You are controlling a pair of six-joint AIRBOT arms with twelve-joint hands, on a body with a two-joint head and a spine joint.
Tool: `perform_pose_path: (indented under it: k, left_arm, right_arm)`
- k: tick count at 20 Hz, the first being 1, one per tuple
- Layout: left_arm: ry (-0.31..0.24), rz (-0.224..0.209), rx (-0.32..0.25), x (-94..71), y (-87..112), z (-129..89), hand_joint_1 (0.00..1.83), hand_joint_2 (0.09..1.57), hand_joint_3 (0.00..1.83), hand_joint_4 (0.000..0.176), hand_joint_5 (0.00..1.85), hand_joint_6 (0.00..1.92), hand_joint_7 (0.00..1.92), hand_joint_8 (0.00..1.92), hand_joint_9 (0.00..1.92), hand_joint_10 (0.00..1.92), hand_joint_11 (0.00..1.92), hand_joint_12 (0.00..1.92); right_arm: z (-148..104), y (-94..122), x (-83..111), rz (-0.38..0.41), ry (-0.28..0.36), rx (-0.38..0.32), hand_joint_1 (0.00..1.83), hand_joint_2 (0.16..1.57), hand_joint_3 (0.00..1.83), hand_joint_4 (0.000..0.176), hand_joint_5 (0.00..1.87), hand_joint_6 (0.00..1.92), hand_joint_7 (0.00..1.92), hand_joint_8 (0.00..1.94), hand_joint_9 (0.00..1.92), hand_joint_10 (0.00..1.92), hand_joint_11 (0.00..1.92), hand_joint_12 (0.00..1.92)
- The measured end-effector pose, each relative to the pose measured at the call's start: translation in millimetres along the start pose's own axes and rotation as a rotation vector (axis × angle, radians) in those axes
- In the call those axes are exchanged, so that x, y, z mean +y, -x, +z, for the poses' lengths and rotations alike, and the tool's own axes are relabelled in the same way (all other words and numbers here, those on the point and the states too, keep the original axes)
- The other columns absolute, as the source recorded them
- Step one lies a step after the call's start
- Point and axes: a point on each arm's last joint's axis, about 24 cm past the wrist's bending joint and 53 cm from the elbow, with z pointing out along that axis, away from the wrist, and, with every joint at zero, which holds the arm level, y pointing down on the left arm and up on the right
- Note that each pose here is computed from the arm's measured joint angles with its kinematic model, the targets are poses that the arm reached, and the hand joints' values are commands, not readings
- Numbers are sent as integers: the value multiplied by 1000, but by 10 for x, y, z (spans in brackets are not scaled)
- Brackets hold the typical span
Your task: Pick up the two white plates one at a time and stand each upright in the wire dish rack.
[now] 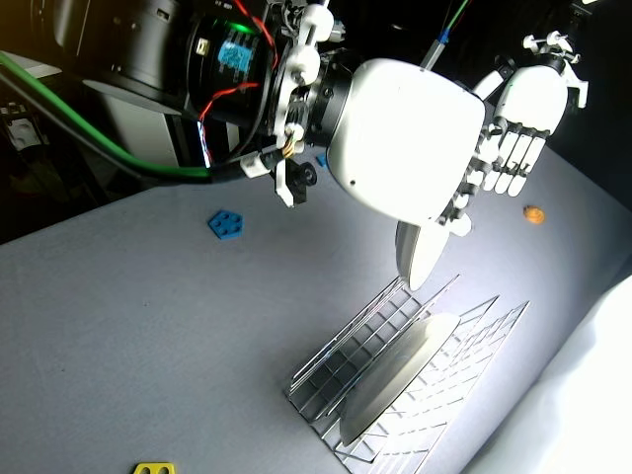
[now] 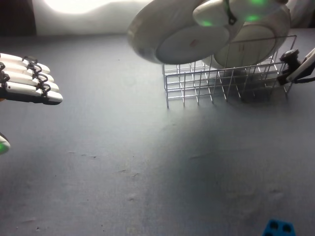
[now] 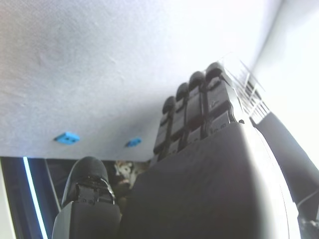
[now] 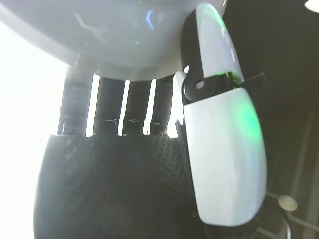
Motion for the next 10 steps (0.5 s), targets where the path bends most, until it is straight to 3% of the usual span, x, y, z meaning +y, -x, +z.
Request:
perform_pose_path:
  k: [4,8,10]
  left_arm:
    - [-3,3,3,-20,-10,17,0,1162,0,0,12,5,42,8,25,7,0,0]
    - [-16,11,18,-75,-47,50,0,1157,0,0,11,2,38,3,19,3,0,0]
    - [-14,11,17,-69,-45,50,0,1162,0,0,11,1,28,0,14,0,0,0]
  right_arm:
    - [-8,77,11,4,6,-26,1217,1119,1,21,937,1078,1022,932,1130,364,749,1246]
    - [-33,169,-38,5,-6,-44,1226,1098,0,27,997,996,1058,865,1152,376,780,1239]
    - [-43,230,-112,8,-25,-50,1202,1141,6,24,892,1145,973,1016,1078,446,716,1322]
